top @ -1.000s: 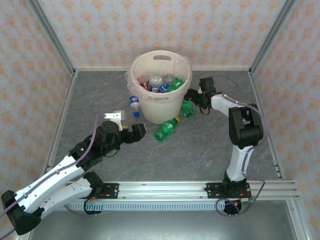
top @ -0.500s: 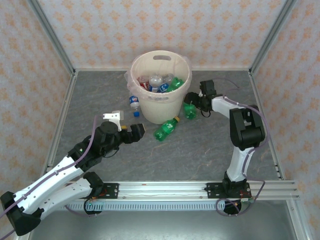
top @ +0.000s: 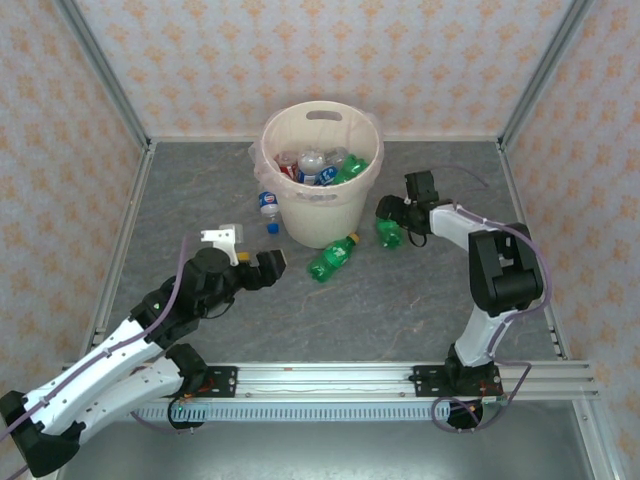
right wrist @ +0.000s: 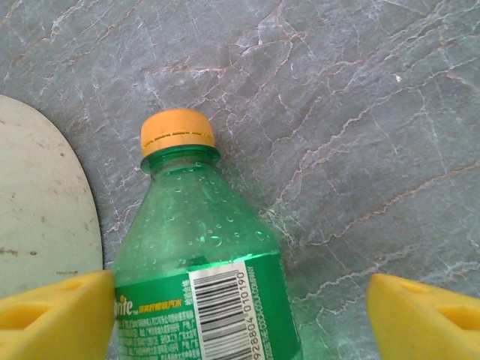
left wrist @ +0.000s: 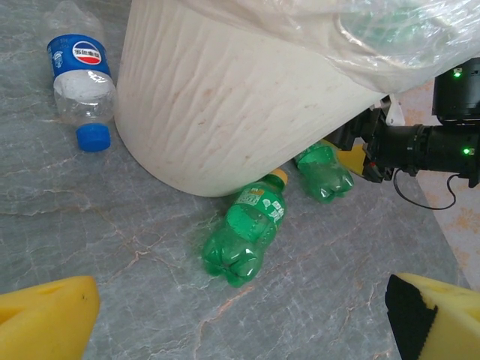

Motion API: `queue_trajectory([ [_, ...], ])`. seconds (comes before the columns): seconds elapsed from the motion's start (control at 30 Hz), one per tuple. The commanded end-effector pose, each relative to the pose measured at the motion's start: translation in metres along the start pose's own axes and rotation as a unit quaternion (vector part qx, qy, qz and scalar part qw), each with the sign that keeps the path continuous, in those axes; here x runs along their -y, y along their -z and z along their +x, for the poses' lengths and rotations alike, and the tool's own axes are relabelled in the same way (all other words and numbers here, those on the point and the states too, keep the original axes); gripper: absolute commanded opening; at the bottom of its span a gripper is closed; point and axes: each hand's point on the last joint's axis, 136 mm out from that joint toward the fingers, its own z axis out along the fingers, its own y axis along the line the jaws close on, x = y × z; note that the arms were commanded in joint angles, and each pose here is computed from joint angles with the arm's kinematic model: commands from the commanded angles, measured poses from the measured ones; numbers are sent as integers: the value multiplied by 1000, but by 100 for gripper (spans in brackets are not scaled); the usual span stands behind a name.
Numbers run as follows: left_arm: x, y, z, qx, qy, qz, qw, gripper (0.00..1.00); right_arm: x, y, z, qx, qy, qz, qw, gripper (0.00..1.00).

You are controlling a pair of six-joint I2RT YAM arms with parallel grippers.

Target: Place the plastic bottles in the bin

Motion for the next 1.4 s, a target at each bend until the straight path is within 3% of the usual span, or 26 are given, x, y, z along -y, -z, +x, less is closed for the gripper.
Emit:
queue_trajectory([
  [0.0, -6, -1, 3, 3, -11, -11, 1000, 99, 18, 6, 16, -14, 10, 47, 999, 84],
  [0.3, -14, 3, 4, 7, 8, -23, 1000, 99, -2, 12, 22, -3, 50, 63, 997, 84],
  [0.73, -17, 11, 2, 26, -1, -17, 1000, 99, 8, 12, 37, -34, 74, 108, 991, 83],
  [1.2, -18, 18, -1, 28, 3, -17, 999, 99, 4, -24, 18, -56, 62, 117, 990, 80],
  [1.37, -18, 22, -4, 34, 8, -19, 999, 99, 4, -29, 16, -59, 50, 112, 991, 71],
])
